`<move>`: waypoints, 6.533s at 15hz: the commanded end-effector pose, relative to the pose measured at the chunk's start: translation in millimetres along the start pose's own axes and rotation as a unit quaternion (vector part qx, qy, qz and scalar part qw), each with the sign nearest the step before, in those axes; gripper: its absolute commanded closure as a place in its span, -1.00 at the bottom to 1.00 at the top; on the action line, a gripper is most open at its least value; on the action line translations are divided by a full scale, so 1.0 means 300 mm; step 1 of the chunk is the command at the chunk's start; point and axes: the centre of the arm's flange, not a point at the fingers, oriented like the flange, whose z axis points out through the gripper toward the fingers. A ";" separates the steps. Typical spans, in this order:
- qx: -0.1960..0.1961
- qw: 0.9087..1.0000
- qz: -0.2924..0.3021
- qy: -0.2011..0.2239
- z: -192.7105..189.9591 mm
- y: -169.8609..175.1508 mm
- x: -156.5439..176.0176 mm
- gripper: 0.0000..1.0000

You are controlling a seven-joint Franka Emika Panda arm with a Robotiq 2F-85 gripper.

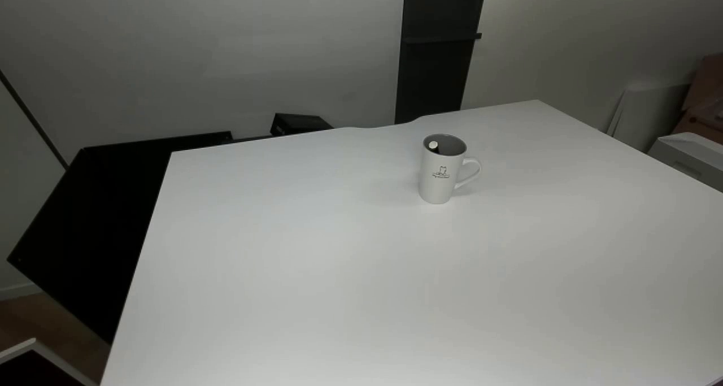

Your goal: Put the marker on the table

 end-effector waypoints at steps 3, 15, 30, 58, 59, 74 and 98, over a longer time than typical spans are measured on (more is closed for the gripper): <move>-0.028 0.998 -0.049 0.038 0.081 -0.152 0.056 -1.00; -0.013 0.991 -0.120 0.063 0.173 -0.443 0.089 -1.00; 0.005 0.989 -0.140 0.046 0.205 -0.496 0.069 -1.00; 0.001 0.973 -0.227 0.025 0.675 -0.703 -0.019 -1.00; 0.002 0.973 -0.228 0.025 0.682 -0.705 -0.022 -1.00; -0.015 0.972 -0.236 0.012 0.745 -0.681 -0.053 -1.00; -0.037 0.969 -0.240 0.034 0.743 -0.675 -0.028 0.86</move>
